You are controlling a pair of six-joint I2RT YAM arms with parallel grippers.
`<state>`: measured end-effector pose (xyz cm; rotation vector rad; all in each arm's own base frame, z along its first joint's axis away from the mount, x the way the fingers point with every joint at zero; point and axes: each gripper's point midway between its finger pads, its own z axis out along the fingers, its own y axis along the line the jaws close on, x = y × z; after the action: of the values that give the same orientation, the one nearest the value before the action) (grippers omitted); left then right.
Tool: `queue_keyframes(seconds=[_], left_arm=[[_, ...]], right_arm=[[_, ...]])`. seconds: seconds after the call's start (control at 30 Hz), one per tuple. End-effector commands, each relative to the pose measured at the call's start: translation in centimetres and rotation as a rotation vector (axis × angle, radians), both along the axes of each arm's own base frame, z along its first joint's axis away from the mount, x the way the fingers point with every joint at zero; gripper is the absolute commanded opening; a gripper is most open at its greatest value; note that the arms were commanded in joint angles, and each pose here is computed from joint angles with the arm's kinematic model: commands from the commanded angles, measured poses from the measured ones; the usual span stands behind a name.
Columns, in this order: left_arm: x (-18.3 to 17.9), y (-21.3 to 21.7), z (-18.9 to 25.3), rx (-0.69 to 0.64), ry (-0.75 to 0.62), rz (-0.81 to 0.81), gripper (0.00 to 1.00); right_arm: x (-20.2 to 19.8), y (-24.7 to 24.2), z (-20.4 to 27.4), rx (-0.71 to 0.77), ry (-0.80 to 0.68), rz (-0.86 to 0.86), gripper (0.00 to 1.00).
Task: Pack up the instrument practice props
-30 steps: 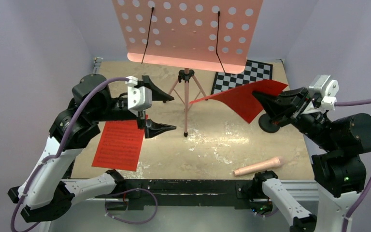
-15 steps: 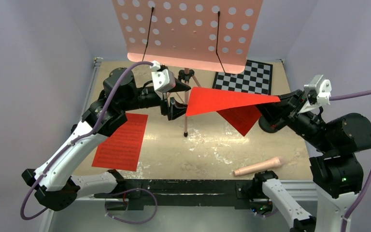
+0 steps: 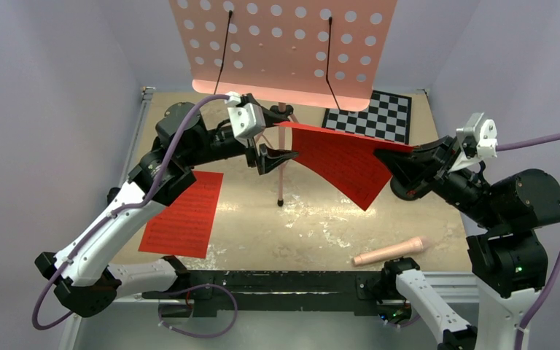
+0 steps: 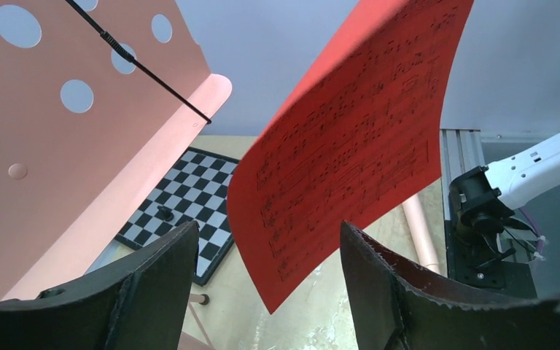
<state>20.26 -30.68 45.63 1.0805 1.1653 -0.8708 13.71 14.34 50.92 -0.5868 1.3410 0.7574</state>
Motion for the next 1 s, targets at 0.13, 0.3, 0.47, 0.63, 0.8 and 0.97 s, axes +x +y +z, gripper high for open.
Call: queue_keyframes(seconds=[0.13,0.3,0.47,0.63,0.8,0.97], left_arm=[[-0.4,-1.2,1.3,-0.042,-0.043,-0.063,0.70],[-1.8,-2.2,1.5,-0.031,-0.024,-0.180,0.45],[-2.0,-2.0,1.3,-0.022,-0.017,-0.182,0.28],[-2.6,-1.3,0.7,-0.005,-0.006,-0.176,0.13],[-4.5,0.2,-2.7,0.104,0.050,-0.214,0.00],[-7.0,4.4,-11.2,0.388,0.270,-0.293,0.00]], right_arm=[[-1.0,0.4,0.5,0.006,-0.021,0.040,0.00],[-0.5,0.4,0.4,0.004,-0.018,0.035,0.00],[-0.1,0.2,0.1,0.001,-0.012,0.016,0.00],[0.5,0.1,-1.2,-0.017,0.018,0.003,0.00],[0.8,0.1,-3.0,-0.070,0.013,0.008,0.96],[0.6,-0.9,-3.7,-0.123,-0.019,-0.050,0.99]])
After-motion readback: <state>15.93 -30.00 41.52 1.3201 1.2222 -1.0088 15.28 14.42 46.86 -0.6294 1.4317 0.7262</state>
